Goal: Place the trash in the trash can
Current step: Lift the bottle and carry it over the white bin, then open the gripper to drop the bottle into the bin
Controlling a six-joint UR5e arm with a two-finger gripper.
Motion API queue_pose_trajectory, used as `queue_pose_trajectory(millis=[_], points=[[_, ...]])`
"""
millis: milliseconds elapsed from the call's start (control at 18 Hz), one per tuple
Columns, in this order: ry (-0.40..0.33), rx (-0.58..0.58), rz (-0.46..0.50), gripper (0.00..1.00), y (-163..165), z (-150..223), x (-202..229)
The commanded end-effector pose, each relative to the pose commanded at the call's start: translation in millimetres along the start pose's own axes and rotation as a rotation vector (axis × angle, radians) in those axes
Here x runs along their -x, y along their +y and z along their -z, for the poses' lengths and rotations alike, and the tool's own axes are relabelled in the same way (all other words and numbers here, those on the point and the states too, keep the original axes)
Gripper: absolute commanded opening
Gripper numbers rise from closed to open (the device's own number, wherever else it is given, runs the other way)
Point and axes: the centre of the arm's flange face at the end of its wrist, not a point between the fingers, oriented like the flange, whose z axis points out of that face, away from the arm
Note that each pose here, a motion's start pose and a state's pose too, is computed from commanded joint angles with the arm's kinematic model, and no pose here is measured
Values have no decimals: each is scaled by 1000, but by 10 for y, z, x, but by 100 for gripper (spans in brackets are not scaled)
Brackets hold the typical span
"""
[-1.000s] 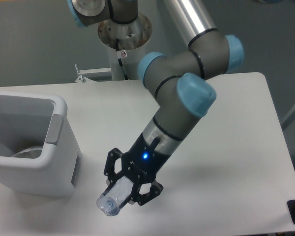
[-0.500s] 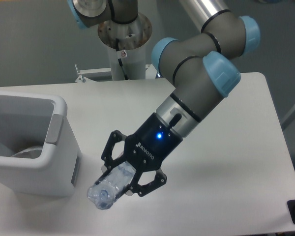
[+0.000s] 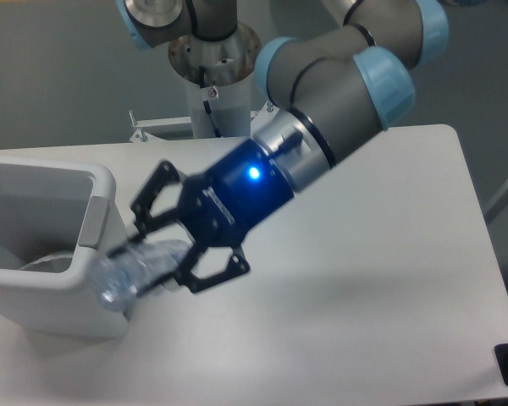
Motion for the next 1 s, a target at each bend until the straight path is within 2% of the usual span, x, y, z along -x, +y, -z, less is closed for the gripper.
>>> queue_pose_trajectory(millis=[111, 222, 444, 722, 889, 1000], points=[[33, -14, -17, 37, -72, -96, -154], [74, -7, -34, 37, -78, -347, -304], [150, 7, -58, 37, 86, -819, -555], [175, 13, -56, 40, 391, -975, -645], [188, 15, -63, 42, 480, -1042, -743], [192, 17, -70, 46, 496, -1065, -770]])
